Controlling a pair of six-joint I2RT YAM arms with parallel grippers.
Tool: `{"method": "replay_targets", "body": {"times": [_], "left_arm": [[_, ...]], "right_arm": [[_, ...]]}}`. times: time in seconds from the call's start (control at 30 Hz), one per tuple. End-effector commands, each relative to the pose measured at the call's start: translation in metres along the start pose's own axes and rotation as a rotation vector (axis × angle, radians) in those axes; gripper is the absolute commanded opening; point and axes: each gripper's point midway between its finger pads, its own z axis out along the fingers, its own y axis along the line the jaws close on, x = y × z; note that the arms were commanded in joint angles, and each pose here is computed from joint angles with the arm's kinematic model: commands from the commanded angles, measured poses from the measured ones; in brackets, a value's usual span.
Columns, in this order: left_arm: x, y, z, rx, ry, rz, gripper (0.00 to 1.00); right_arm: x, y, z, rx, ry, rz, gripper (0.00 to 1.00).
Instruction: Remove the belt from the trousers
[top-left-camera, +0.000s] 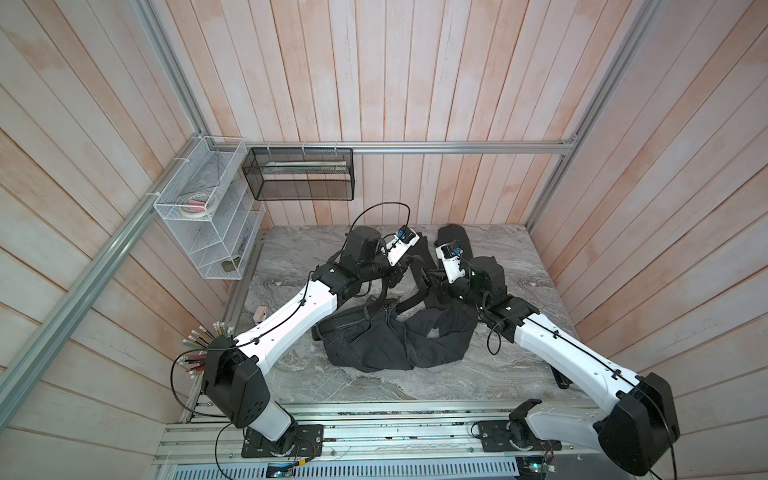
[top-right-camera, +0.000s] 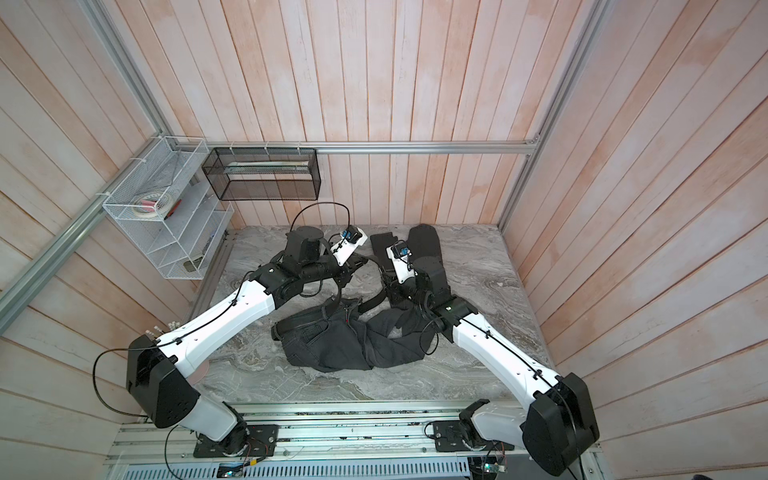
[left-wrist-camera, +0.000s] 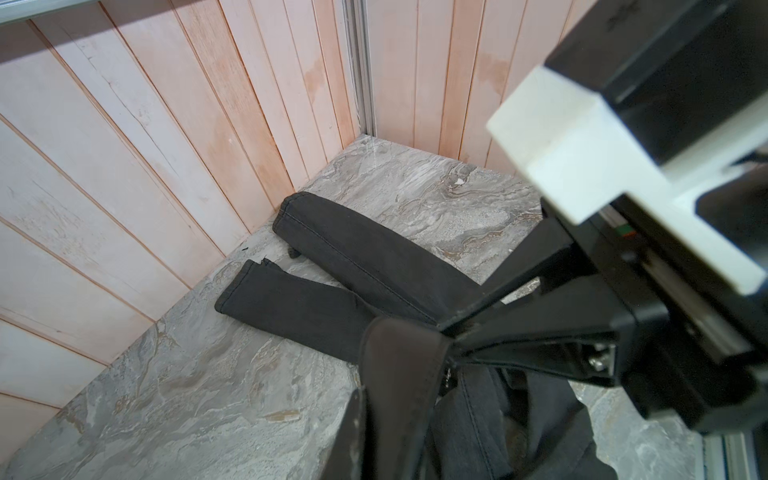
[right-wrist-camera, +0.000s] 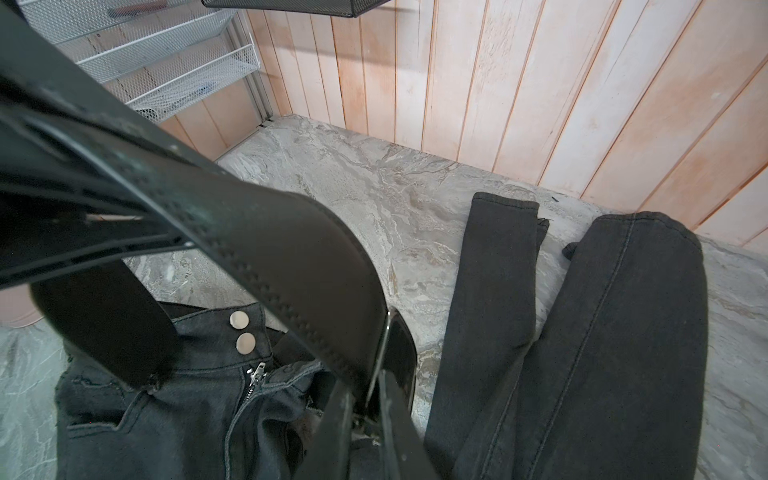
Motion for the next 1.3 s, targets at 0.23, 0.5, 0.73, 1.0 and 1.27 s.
{"method": "replay_targets", "body": {"times": [0.23,0.5,0.73,1.0,1.27], "left_arm": [[-0.073,-0.014,-0.037,0.059,-0.247,0.031,0.00],[-0.071,-0.015,-0.037,0.066,-0.242,0.028,0.00],[-0.059,-0.009,-0.027,0.052,-0.201,0.005,0.00],[-0.050,-0.001,-0.018,0.037,-0.179,-0.034,0.00],[-0.064,0.003,-0.025,0.038,-0.232,-0.067,0.00]], "right_arm": [[0.045,-0.015,0.004,0.048,0.133,0.053,0.25],[0.043,-0.014,0.005,0.042,0.128,0.055,0.16],[0.020,-0.008,-0.006,0.026,0.076,0.069,0.35],[-0.036,0.004,-0.044,0.036,-0.151,0.050,0.42],[-0.028,0.001,-0.046,0.085,-0.254,0.047,0.49]]}}
